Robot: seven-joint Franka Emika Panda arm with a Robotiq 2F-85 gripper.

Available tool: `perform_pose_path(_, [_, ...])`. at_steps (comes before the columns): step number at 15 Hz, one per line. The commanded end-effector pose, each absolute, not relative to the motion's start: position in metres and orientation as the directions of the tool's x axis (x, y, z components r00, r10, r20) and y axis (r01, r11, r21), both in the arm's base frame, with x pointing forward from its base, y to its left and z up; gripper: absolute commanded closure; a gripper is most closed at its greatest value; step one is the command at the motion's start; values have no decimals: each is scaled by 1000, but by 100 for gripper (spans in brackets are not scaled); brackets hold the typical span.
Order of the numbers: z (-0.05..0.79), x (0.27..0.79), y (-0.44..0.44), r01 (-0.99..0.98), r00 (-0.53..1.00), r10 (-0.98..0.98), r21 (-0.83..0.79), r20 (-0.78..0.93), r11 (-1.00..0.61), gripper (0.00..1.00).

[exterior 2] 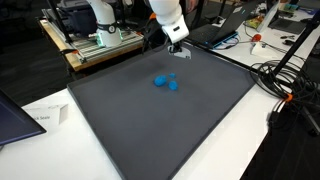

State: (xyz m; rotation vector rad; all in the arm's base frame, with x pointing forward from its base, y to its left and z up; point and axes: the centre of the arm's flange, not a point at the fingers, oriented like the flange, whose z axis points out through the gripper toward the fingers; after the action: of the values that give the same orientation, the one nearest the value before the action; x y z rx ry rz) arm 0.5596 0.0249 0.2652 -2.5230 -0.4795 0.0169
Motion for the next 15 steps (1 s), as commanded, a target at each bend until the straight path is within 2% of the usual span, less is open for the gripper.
perform_pose_path(1, [258, 551, 12, 327, 941, 317, -558, 119, -763, 99])
perform_pose_path(8, [244, 567, -12, 274, 956, 276, -624, 96, -732, 99])
perform_pose_path(15, [231, 601, -47, 227, 973, 206, -619, 107, -752, 99])
